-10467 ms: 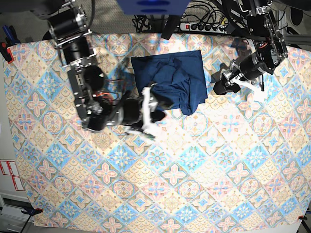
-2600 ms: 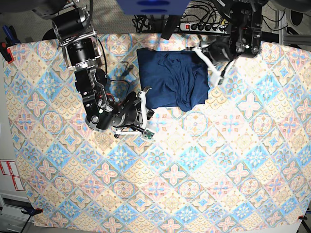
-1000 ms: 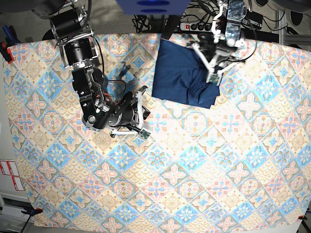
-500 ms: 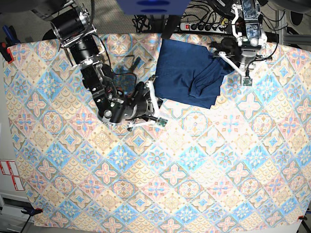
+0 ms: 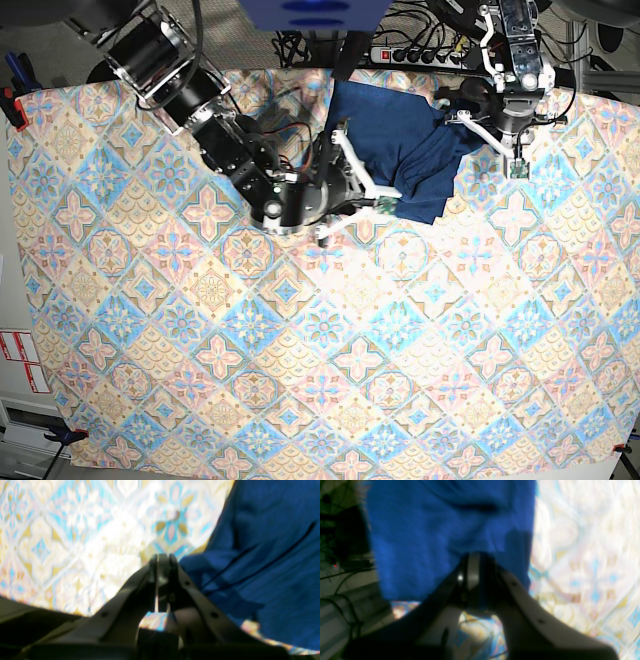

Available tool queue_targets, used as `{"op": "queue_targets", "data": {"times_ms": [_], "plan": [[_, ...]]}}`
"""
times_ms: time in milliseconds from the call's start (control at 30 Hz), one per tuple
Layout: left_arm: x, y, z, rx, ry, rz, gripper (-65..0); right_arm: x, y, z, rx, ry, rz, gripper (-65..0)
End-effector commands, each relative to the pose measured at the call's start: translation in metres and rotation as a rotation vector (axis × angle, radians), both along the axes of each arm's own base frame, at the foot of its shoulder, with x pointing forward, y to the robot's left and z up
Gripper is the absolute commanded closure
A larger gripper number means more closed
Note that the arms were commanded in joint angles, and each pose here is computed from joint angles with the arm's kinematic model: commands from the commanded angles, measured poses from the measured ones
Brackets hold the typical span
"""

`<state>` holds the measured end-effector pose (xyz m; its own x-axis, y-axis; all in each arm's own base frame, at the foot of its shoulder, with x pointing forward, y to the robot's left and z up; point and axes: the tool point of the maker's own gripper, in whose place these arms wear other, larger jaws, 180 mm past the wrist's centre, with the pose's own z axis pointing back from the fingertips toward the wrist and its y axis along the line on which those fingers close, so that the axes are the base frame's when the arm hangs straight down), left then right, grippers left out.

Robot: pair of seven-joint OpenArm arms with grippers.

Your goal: Fold the T-shirt properly

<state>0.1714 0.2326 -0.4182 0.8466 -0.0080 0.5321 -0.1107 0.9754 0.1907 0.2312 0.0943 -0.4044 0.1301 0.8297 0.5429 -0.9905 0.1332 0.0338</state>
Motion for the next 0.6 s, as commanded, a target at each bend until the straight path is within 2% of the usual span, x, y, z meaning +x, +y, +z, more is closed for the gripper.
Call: {"op": "queue_targets", "data": {"times_ms": [0, 200, 300, 467, 567], "plan": [[0.008, 0.003, 0.008, 0.013, -0.037, -0.004, 0.0, 0.005, 0.017, 0.016, 0.055, -0.026, 0.019, -3.8], [0.005, 0.004, 0.009, 0.016, -0.031, 0.001, 0.0, -0.008, 0.057, 0.024, 0.081, -0.020, 0.107, -3.9], [0.007, 0.011, 0.016, 0.030, -0.051, 0.017, 0.0, -0.017, 0.065, 0.011, 0.064, 0.006, 0.146, -3.9], [0.001, 0.021, 0.027, 0.023, -0.089, 0.119, 0.0, -0.026, 0.072, -0.008, 0.066, 0.035, 0.200, -3.9], [-0.001, 0.020, 0.026, 0.013, -0.089, 0.136, 0.0, -0.027, 0.077, -0.012, 0.091, 0.046, 0.212, -3.9]]}}
